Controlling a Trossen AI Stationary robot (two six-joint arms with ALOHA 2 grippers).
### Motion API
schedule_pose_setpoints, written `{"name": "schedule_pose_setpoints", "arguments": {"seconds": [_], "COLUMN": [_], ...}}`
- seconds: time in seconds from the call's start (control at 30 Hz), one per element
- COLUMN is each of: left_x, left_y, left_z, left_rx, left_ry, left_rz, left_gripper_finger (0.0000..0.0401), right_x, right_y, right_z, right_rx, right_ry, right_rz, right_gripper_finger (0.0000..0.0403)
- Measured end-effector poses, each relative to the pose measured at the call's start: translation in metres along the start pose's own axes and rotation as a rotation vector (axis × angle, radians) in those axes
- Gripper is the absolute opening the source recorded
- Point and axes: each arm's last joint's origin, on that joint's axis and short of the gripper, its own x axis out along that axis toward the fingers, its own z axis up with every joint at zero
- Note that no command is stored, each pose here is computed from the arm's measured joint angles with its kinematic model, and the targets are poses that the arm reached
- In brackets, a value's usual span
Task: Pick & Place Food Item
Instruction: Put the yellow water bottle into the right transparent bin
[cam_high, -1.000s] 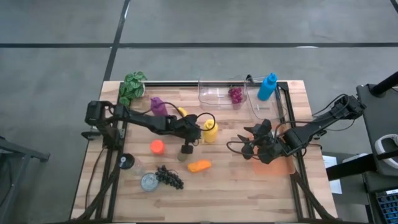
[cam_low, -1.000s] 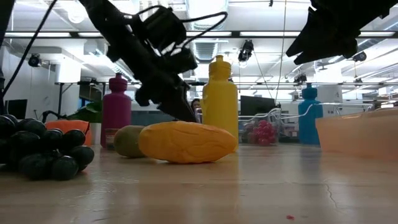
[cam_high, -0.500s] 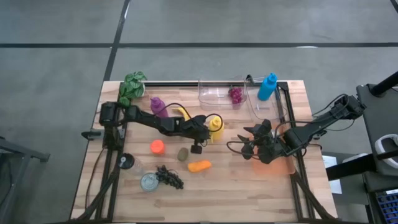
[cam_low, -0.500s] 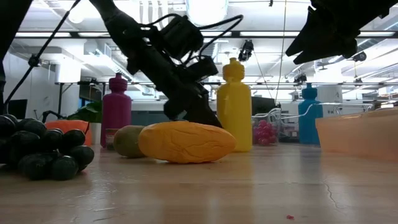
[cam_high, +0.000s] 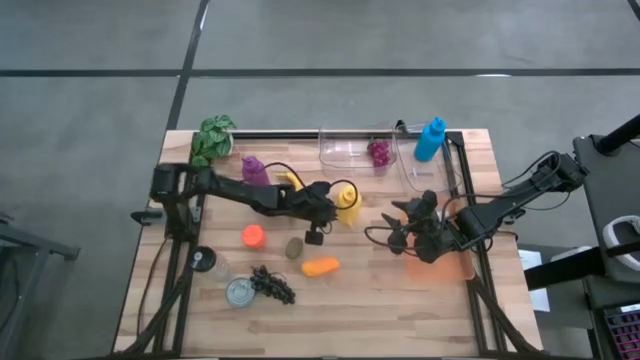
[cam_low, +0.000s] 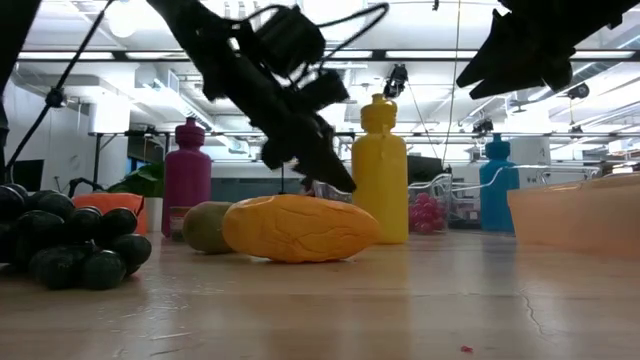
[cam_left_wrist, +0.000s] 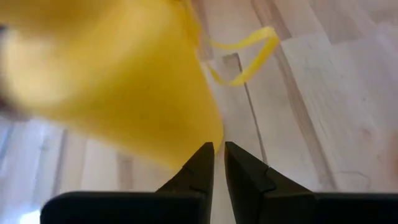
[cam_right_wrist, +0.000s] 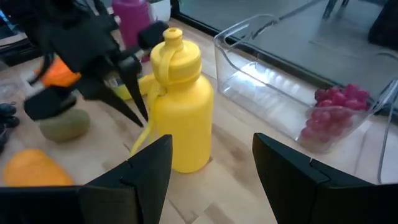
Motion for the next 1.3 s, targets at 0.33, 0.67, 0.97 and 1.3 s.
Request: {"name": "schedule_pose_setpoints", "arguments": {"seconds": [0.33, 0.67, 0.97, 1.3], "left_x": [-0.065, -0.128, -0.153, -0.154], "left_y": [0.0, -0.006, -0.01, -0.01], "left_z": [-0.005, -0.027, -0.039, -0.04], "left_rx": [-0.06, -0.081, -0.083, -0.084], "left_ry": [-0.066, -0.2, -0.296, -0.293], "left_rz": [0.042, 0.078, 0.105, 0.104], "left_gripper_finger": [0.0042, 0.0042, 0.0042, 0.0042], "right_x": [0.003, 0.021, 0.042, 0.072], "right_y": [0.007, 0.003, -0.003, 0.008], "right_z": [0.008, 0.01, 0.02, 0.016], "right_rx": [-0.111, -0.127, -0.074, -0.137], "right_ry": [-0.079, -0.164, -0.253, -0.273], "right_rz": [0.034, 0.016, 0.085, 0.04], "right_gripper_finger": [0.0219, 0.0219, 0.0219, 0.0219]}}
